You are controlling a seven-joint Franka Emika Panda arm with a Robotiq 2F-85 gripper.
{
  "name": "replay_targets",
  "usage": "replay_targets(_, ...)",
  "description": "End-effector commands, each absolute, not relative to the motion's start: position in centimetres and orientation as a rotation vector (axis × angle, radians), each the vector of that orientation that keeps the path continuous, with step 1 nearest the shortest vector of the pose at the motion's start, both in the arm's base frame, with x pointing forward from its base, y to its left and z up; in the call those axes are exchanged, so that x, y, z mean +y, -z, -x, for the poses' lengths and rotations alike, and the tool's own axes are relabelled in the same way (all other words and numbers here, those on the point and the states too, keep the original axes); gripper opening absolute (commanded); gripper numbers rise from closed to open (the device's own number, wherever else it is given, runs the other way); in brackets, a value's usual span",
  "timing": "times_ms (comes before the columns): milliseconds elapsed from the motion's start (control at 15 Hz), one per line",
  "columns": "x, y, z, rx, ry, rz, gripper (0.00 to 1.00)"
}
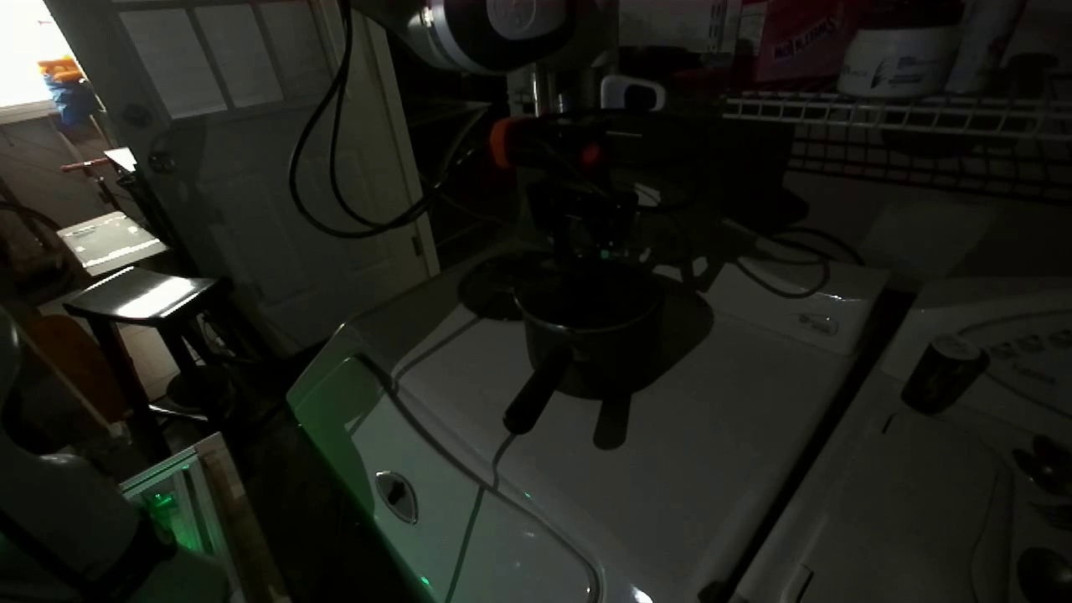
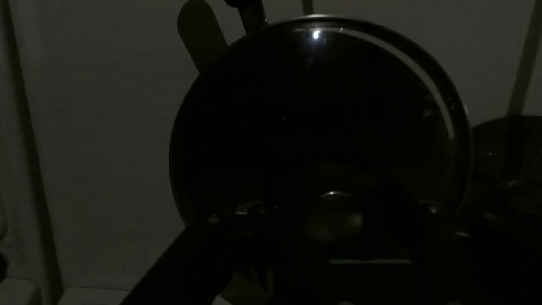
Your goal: Use the lid to cover the pot
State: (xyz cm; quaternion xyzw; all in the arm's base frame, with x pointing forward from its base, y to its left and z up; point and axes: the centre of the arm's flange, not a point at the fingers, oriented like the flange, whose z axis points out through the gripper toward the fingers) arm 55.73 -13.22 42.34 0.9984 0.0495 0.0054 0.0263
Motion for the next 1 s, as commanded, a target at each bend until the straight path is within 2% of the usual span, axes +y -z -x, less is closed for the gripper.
replay_targets(0,-13.21,-42.56,-55.56,0.146,-0.063,-3.062,0.34)
replay_targets(867,-12.77,-42.51,-55.67,0.154,-0.092,-3.07,0.34)
replay_targets(933,-12.77,-42.52,-55.66,0.152,-0.09,-3.071,0.78)
